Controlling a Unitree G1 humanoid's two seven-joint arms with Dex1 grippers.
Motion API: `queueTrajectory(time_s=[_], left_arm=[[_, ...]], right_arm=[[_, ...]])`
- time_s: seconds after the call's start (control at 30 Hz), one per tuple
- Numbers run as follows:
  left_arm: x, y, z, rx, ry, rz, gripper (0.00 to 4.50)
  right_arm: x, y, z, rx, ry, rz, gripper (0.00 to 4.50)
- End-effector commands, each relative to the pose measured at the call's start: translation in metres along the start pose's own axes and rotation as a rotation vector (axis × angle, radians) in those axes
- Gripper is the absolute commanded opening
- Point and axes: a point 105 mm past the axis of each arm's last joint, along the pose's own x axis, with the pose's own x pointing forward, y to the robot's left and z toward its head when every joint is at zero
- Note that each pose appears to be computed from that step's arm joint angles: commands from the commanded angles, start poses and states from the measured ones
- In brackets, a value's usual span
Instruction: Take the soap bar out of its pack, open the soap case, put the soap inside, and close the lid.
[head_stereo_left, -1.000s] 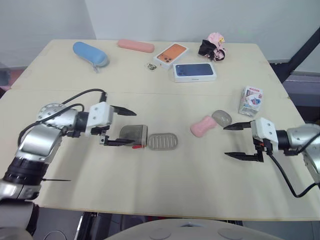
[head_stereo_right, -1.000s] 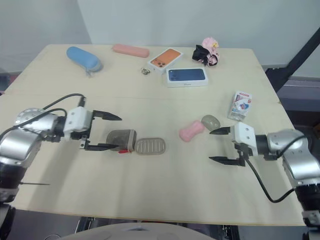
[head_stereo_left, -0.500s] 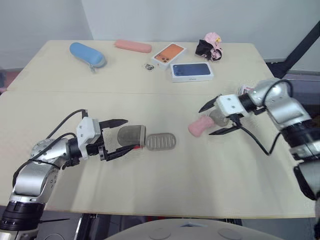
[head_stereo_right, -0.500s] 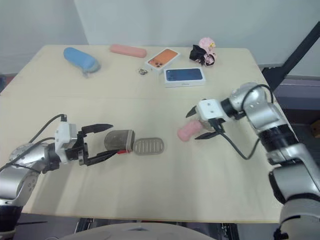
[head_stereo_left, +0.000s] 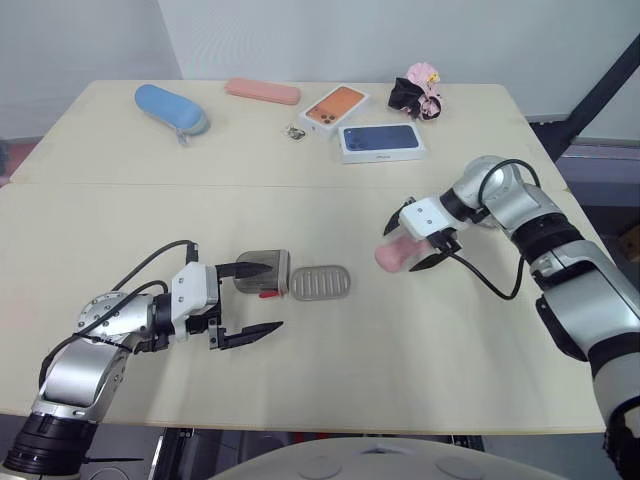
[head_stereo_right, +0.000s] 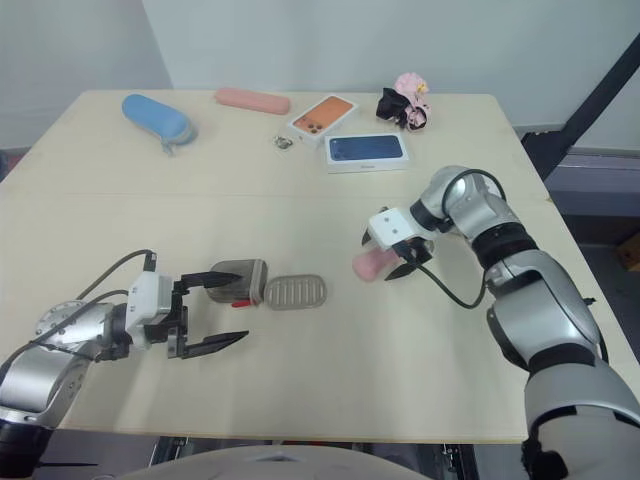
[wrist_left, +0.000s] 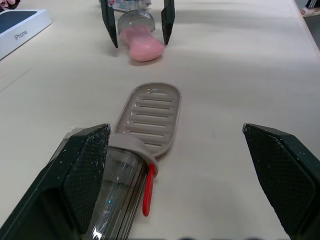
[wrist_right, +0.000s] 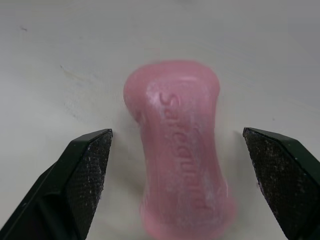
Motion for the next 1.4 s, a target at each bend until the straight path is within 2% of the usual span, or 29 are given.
queueTrajectory(time_s=[0.03,0.1,0.23,0.4,0.77,0.87,1.03,1.13,1.4], left_arm=[[0.002,-0.002,0.007,0.05,-0.005,-0.011,4.49],[0.002,-0.002,0.007,0.05,-0.005,-0.011,4.49],[0.005,-0.007,0.006,0.015,-0.006,-0.009,4.5],[0.004,-0.008,0.003,0.009,0.008,-0.005,4.5],[-0.001,0.007,0.004,0.009,0.015,0.054,4.5],[-0.006,0.02,0.005,0.014,0.011,0.114,4.5],[-0.008,0.031,0.004,0.046,0.017,0.146,4.5],[-0.008,0.034,0.004,0.054,0.019,0.141,4.5],[-0.009,0.038,0.002,0.052,0.03,0.096,4.5]], right_arm=[[-0.009,-0.004,0.005,-0.054,0.017,0.033,4.5],[-0.009,-0.004,0.005,-0.056,0.017,0.033,4.5],[-0.009,0.0,0.0,-0.061,0.039,0.053,3.35],[-0.011,0.0,0.002,-0.066,0.027,0.047,1.67],[-0.028,-0.02,0.037,0.086,-0.161,-0.109,1.64],[-0.025,-0.024,0.068,0.26,-0.241,-0.205,1.64],[0.009,0.005,0.104,0.447,-0.267,-0.239,1.64],[0.022,0.013,0.113,0.534,-0.28,-0.244,1.64],[0.048,-0.003,0.128,0.545,-0.245,-0.324,1.64]])
